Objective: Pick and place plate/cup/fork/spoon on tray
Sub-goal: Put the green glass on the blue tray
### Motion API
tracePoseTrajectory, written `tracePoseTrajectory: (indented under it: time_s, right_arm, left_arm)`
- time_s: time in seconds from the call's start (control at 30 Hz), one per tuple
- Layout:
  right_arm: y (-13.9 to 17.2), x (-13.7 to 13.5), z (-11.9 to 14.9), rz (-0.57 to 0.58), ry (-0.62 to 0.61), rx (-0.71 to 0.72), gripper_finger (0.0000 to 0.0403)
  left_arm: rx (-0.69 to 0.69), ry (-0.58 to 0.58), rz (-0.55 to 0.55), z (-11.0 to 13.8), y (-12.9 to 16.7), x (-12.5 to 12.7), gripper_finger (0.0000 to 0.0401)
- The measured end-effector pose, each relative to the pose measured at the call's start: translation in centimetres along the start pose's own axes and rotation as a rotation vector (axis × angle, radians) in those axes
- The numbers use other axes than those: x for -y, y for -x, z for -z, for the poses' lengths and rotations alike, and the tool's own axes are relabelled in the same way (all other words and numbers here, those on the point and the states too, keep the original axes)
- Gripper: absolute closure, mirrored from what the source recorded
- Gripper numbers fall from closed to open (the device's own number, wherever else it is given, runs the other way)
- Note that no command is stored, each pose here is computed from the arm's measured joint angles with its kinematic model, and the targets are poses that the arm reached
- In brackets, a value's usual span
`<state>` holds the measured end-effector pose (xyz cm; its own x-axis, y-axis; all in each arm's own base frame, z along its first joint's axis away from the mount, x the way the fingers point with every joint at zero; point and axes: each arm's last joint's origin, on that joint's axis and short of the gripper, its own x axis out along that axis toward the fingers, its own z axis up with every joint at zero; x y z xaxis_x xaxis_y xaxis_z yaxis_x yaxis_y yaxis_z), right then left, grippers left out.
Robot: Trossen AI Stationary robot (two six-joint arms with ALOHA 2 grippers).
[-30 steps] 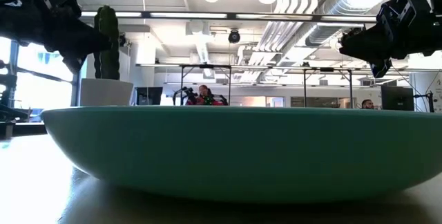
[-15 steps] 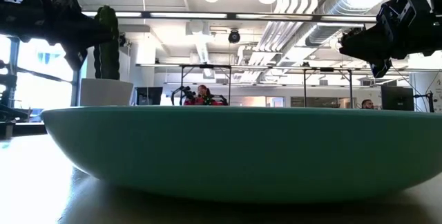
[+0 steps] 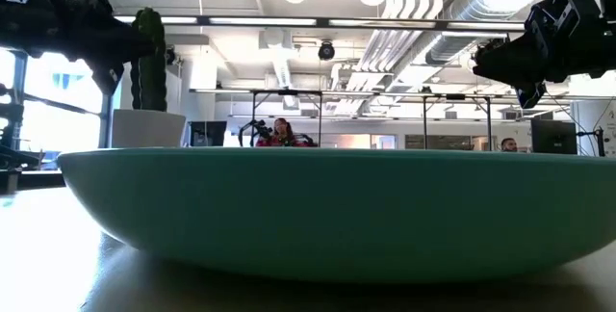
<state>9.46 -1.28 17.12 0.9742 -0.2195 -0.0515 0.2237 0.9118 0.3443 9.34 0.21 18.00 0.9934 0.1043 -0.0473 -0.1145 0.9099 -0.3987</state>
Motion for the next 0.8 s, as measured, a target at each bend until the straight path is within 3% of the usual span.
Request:
tracePoseTrajectory:
  time_s: [0.23, 0.4, 0.6, 0.8]
  right_arm:
    - [0.0, 0.0, 0.0, 0.000, 0.000, 0.000, 0.0320]
    - [0.0, 0.0, 0.0, 0.000, 0.000, 0.000, 0.0320]
    - [0.0, 0.0, 0.0, -0.001, 0.000, 0.000, 0.0320]
    - [0.0, 0.0, 0.0, 0.000, 0.000, 0.000, 0.0320]
  left_arm:
    - [0.021, -0.028, 0.076, -1.4, 0.5, 0.8, 0.0337]
    - [0.058, -0.099, 0.088, -3.0, 0.9, 1.4, 0.0314]
    - [0.133, -0.204, 0.102, -6.1, 1.6, 2.7, 0.0273]
    - [0.146, -0.275, 0.137, -9.6, 2.2, 4.3, 0.0270]
